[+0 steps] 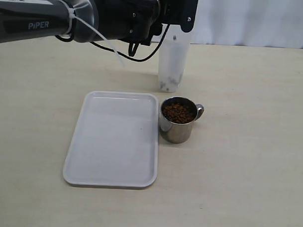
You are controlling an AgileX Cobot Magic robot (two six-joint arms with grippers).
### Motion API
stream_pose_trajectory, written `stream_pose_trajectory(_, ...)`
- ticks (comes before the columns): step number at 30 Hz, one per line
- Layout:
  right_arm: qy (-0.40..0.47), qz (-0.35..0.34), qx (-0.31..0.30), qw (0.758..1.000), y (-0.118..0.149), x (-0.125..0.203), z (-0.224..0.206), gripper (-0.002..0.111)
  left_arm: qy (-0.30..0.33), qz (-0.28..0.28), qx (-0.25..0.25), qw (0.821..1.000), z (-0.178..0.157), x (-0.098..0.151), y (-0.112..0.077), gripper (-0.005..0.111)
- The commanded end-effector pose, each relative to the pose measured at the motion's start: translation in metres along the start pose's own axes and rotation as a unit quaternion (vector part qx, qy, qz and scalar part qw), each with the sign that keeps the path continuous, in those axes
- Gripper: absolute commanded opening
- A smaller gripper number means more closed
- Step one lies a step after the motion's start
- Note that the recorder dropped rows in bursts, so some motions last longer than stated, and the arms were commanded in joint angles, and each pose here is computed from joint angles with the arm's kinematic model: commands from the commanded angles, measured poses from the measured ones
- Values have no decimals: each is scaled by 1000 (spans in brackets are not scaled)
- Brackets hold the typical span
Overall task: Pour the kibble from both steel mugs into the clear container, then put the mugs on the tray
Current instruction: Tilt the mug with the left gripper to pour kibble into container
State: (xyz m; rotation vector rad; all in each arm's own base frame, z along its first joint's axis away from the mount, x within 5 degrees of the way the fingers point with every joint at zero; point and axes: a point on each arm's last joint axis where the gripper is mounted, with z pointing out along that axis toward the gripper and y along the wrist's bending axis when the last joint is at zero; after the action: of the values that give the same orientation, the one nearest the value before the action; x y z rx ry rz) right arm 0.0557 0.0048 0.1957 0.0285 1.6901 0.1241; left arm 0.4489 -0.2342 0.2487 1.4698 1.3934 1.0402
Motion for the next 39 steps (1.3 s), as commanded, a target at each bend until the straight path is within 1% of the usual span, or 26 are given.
stream_pose_trajectory(1,2,1,-2,1000,0,1,0,5,-2,0,-16,1000,-4,-1,9,0)
stream_pose_trajectory(6,2,1,-2,1000,0,1,0,5,-3,10,-21,1000,-4,-2,10,0)
stream_pose_trajectory(28,2,1,-2,1000,0,1,0,5,-6,20,-27,999,-4,-3,10,0)
stream_pose_trajectory(32,2,1,-2,1000,0,1,0,5,-2,28,-20,999,1,-4,2,0)
stream_pose_trajectory(35,2,1,-2,1000,0,1,0,5,6,43,-14,999,9,-5,-10,0)
stream_pose_trajectory(38,2,1,-2,1000,0,1,0,5,28,45,-18,998,16,-5,-14,0)
stream_pose_trajectory(39,2,1,-2,1000,0,1,0,5,34,42,-21,998,17,-4,-13,0)
